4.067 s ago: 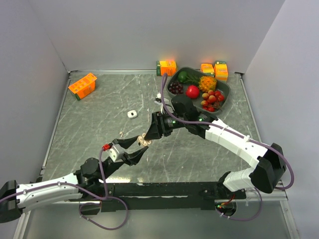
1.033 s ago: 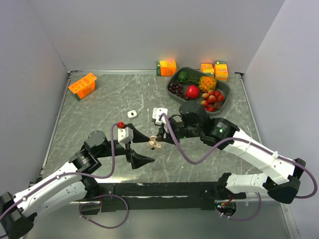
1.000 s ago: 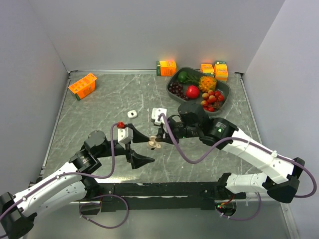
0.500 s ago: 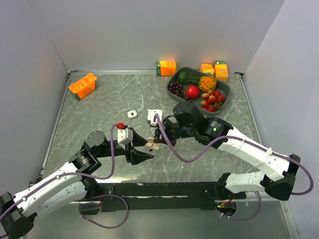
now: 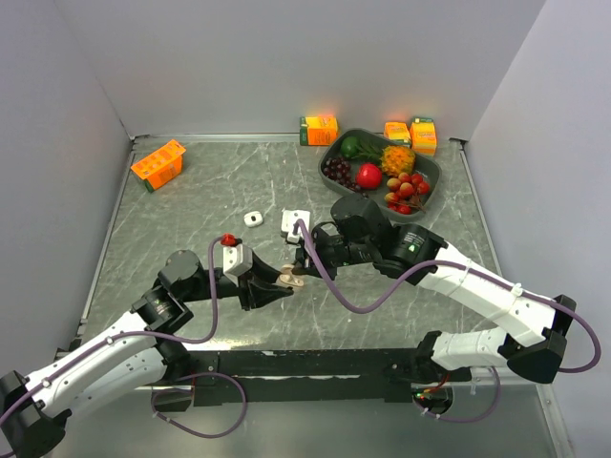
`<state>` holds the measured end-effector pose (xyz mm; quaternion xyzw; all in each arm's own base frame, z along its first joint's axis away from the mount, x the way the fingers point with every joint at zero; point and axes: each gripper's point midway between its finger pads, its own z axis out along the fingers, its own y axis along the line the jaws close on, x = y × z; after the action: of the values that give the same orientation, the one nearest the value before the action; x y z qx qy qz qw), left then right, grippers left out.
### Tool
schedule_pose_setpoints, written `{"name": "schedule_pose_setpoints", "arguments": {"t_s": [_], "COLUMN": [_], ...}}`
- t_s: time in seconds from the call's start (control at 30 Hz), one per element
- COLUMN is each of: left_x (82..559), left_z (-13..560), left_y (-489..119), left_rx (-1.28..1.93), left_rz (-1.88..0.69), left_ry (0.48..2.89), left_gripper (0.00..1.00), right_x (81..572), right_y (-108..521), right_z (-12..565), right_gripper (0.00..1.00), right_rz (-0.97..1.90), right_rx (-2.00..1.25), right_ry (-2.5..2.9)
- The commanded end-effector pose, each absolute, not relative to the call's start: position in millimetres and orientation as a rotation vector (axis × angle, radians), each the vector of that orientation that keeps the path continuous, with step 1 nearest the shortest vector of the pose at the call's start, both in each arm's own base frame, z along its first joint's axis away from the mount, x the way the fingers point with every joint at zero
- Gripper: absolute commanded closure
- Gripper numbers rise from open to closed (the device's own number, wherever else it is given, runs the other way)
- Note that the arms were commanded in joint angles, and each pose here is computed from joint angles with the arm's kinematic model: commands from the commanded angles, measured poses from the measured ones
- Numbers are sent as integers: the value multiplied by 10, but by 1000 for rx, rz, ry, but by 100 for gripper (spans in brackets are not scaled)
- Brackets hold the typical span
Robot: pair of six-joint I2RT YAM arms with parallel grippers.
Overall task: Insert the wireless bluetooth earbuds into the charging case
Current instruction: Adjust the charging case.
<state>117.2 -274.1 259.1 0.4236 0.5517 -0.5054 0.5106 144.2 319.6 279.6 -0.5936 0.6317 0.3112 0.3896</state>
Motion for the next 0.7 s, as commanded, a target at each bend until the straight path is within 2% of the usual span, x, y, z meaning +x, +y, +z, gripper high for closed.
{"name": "schedule_pose_setpoints", "arguments": {"t_s": [0.0,0.13,0.17,0.2,0.3,0.37,0.4,0.5,0.6,0.67], "left_x": [1182,1191,1193,1196,1207,1223,1234,1269,1313,1355], "left_z": [2719,2715,2708,2702,2706,2697,2688,2670,2644,2642], "left_y": [-2760,-2761,-2758,-2754,-2738,-2721,-2713,-2691,-2668,-2641], "left_rx": [1022,1020,1021,1021,1005,992,987,967,945,918], "left_rz": [-1221,-1221,-1218,-1216,-1207,-1194,-1188,-1165,-1142,-1117], "left_ry": [1273,1276,1276,1278,1277,1281,1284,1296,1311,1317], "left_gripper": [77,85,94,99,99,99,99,99,99,99], "right_x": [1419,1430,1431,1442,1455,1449,1445,1451,1449,1487], "right_y": [3258,3265,3269,3265,3272,3278,3275,3276,3271,3254], "right_z": [3083,3087,3107,3110,3152,3182,3190,3281,3410,3488], "right_gripper": [100,100,100,100,94,80,68,53,45,42], "right_rz": [811,811,812,812,813,819,821,828,842,835], "right_rx": [-1490,-1485,-1478,-1465,-1447,-1440,-1437,-1407,-1366,-1323], "right_ry": [1507,1513,1510,1520,1515,1513,1514,1499,1470,1469]}}
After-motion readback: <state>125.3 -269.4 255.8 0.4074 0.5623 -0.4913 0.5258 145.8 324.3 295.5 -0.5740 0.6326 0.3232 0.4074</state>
